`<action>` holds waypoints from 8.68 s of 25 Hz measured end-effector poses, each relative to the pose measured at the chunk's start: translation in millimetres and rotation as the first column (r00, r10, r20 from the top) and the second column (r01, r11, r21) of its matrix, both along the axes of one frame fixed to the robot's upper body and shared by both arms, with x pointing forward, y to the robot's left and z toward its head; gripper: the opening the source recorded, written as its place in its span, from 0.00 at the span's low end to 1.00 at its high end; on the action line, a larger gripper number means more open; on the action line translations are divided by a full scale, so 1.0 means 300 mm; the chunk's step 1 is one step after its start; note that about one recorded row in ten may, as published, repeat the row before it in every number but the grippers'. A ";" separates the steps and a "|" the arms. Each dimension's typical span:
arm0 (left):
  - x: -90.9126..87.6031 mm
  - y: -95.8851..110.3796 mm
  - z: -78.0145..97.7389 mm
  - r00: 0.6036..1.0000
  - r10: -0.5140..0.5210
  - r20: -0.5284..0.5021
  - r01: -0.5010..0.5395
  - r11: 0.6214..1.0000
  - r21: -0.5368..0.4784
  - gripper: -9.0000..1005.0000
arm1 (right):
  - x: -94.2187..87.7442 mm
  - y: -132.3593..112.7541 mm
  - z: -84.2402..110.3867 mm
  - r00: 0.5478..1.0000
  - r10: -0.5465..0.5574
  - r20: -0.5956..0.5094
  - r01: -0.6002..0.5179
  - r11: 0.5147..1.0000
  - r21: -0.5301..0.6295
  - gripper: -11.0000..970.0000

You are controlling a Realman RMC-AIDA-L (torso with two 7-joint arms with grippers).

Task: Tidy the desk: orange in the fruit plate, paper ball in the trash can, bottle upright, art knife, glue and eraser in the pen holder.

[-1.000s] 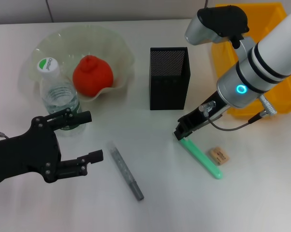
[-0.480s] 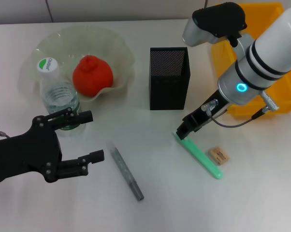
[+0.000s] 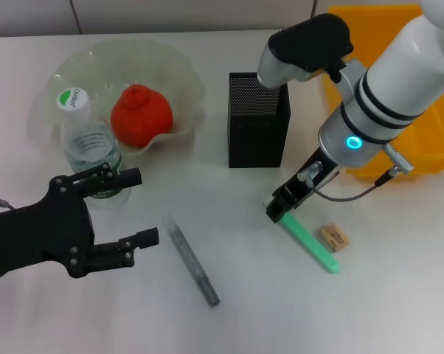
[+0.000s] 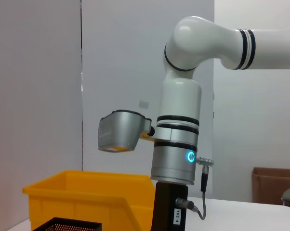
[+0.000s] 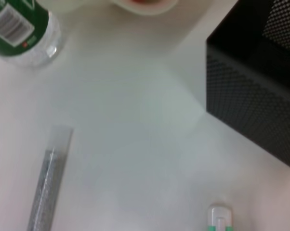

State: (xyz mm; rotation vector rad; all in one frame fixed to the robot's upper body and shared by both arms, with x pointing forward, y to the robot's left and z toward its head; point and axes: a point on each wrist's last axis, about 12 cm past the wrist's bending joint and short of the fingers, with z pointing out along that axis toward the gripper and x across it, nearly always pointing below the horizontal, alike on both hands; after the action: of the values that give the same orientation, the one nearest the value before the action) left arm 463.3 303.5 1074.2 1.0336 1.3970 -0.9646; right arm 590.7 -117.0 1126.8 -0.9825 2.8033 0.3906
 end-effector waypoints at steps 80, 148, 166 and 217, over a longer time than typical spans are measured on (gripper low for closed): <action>-0.059 0.009 -0.024 0.999 0.011 -0.038 -0.012 0.999 -0.042 0.81 | 0.008 -0.253 -0.101 0.618 -0.369 0.694 -0.359 0.652 0.667 0.30; -0.050 0.012 -0.021 0.999 0.016 -0.042 -0.018 0.999 -0.036 0.81 | -0.123 -0.148 -0.004 0.997 -0.071 0.020 0.072 0.996 -0.058 0.55; -0.050 0.017 -0.019 0.999 0.023 -0.038 -0.024 0.999 -0.039 0.81 | -0.114 -0.135 -0.006 0.998 -0.060 0.014 0.061 0.996 -0.068 0.28; -0.173 0.151 -0.044 0.986 0.148 -0.075 -0.149 0.989 -0.003 0.81 | -0.117 0.092 0.227 0.938 0.164 0.305 -0.259 0.917 0.303 0.83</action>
State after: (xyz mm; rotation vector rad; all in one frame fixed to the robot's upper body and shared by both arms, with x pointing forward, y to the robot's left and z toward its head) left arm 411.5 348.7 1060.9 0.8813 1.5075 -0.9064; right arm 555.7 -89.3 1194.9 -1.1608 2.2880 0.6823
